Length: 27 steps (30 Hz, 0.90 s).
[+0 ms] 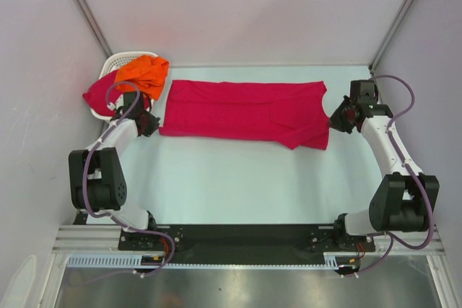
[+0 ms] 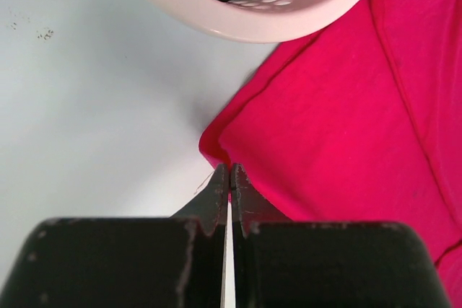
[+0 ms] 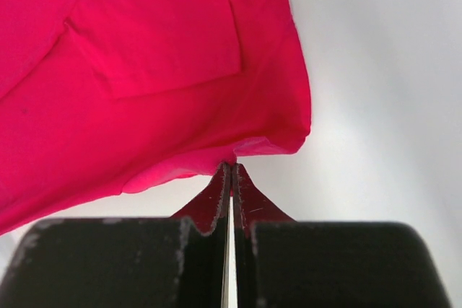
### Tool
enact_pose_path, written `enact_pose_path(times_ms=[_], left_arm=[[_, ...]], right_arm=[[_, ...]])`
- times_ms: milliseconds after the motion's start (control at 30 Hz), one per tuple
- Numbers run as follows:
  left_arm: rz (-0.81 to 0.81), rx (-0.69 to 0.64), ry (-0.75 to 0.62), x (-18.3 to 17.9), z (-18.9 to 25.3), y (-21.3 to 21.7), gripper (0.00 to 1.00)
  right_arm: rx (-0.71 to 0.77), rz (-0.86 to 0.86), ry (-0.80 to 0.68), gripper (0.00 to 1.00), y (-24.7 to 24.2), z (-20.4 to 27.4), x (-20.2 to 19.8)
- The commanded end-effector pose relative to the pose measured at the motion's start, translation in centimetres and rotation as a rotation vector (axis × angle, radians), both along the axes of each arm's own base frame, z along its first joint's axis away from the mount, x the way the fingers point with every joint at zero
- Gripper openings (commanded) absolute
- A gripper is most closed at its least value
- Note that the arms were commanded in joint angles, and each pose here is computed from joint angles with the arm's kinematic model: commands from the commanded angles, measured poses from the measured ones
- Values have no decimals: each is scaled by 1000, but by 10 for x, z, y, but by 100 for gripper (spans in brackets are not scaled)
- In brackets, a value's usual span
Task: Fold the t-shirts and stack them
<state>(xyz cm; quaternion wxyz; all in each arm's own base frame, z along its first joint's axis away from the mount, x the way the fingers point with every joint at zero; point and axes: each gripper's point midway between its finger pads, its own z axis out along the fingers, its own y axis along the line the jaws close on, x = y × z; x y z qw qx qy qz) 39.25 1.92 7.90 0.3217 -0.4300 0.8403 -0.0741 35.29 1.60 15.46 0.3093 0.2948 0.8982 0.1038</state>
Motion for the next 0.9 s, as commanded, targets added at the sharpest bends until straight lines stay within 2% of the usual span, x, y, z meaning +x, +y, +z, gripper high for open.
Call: enact_pose_path(times_ms=[0, 600, 867], left_arm=[[14, 41, -40, 16, 15, 7, 0], [21, 67, -50, 34, 18, 13, 0], [3, 103, -62, 49, 23, 12, 0]], right_arm=[[-17, 37, -65, 0, -1, 18, 22], [-92, 106, -84, 0, -13, 24, 70], [-88, 140, -71, 0, -11, 8, 88]])
